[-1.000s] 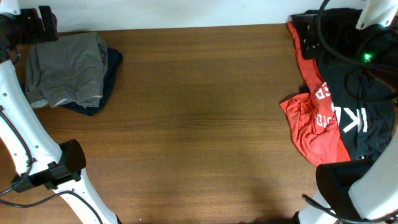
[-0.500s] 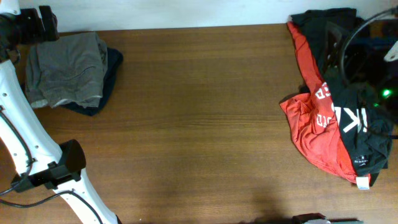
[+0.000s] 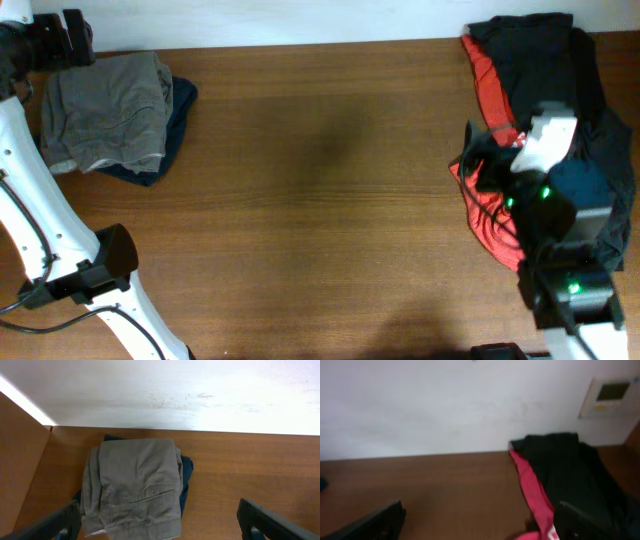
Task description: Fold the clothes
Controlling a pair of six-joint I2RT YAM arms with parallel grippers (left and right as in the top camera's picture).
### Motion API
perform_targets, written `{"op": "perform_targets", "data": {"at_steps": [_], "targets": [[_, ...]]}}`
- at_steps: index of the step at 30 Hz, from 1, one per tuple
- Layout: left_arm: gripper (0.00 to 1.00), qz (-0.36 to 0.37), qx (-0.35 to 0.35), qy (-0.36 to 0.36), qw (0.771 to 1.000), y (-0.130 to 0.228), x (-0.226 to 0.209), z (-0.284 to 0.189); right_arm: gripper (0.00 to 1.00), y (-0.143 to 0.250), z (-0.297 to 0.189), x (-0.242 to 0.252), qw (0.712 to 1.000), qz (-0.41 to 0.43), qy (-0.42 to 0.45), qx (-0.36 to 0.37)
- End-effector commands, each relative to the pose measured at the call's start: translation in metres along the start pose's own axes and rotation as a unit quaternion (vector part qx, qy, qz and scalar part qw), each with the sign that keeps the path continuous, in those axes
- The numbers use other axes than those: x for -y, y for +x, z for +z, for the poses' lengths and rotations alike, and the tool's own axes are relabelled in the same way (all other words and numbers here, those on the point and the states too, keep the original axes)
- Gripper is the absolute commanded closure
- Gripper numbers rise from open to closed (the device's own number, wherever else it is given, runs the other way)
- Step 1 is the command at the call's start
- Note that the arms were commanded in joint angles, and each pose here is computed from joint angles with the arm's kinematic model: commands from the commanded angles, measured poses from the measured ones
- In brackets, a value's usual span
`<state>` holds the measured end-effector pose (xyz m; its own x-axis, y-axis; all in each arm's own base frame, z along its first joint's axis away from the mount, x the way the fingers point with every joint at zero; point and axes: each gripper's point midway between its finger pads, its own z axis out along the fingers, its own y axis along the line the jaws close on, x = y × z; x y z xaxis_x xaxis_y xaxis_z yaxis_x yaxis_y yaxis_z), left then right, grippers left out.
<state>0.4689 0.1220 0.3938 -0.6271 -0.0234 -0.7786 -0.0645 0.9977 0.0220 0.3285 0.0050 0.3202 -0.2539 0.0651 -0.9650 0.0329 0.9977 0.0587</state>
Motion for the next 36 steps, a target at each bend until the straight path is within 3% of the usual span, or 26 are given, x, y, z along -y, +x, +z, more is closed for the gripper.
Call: {"op": "perform_targets", "data": {"at_steps": [1, 9, 23, 36], "targets": [[0.01, -0.006, -0.005, 0.006, 1.0, 0.002, 0.001, 0.005, 0.01, 0.046, -0.007, 0.021, 1.0, 0.006, 0.03, -0.002], [0.01, -0.006, -0.006, 0.006, 1.0, 0.002, 0.001, 0.005, 0.01, 0.132, -0.024, 0.042, 0.998, 0.016, 0.057, 0.004], [0.01, -0.006, -0.006, 0.006, 1.0, 0.002, 0.001, 0.005, 0.01, 0.208, -0.029, 0.038, 0.999, 0.017, 0.034, 0.01], [0.01, -0.006, -0.006, 0.006, 1.0, 0.002, 0.001, 0.005, 0.01, 0.178, -0.038, 0.032, 0.996, 0.016, 0.017, 0.092]]}}
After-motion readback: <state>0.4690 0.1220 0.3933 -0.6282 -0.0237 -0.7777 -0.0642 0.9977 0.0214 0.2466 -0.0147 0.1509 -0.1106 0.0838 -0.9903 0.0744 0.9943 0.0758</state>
